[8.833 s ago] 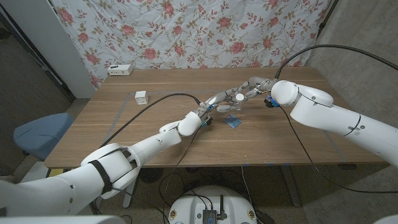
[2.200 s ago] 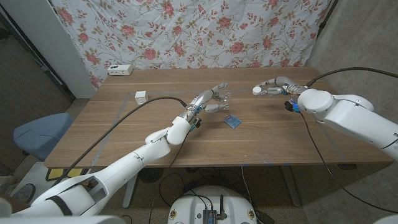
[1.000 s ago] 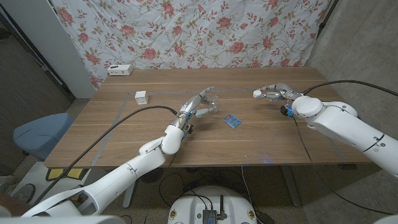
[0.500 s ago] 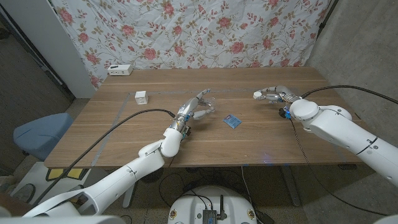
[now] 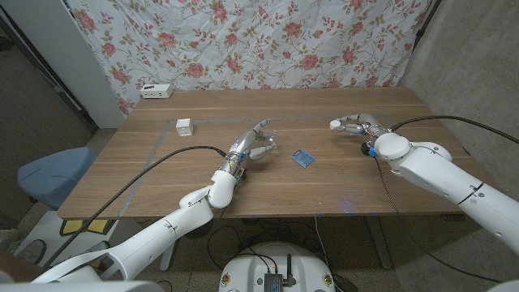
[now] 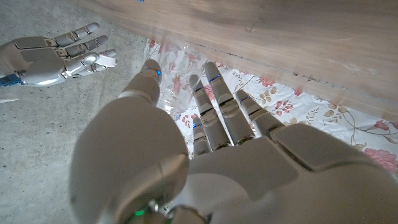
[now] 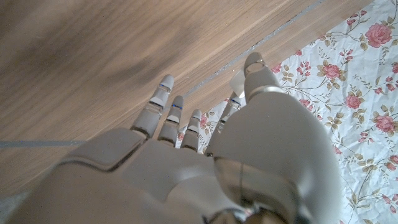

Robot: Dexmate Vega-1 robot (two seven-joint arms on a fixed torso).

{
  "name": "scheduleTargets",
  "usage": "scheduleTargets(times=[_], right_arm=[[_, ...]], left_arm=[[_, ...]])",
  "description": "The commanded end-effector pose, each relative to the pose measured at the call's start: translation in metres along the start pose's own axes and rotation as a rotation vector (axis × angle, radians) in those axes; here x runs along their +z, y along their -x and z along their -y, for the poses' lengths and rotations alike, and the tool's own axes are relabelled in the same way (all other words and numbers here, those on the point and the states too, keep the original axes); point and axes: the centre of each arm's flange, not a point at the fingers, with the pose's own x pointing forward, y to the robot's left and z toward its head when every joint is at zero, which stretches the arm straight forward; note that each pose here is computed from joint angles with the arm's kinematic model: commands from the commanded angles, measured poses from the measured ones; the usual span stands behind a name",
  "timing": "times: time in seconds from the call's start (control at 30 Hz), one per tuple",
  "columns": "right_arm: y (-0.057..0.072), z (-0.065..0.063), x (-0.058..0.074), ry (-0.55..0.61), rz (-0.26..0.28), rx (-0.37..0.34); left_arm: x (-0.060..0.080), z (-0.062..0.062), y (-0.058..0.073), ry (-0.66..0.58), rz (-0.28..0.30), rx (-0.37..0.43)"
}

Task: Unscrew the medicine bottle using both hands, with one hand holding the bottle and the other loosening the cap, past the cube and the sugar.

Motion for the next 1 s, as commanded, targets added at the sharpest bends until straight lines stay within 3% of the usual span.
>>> scheduleTargets(times=[0.03, 1.0], right_arm=[[-0.005, -0.006, -0.003, -0.011, -0.015, -0.022], [-0.012, -0.021, -0.015, -0.016, -0.026, -0.022]], left_arm=[[-0.009, 0.004, 0.004, 0.008, -0.018, 0.001], [-0.019, 0.011, 0.004, 0.001, -0.027, -0.004]])
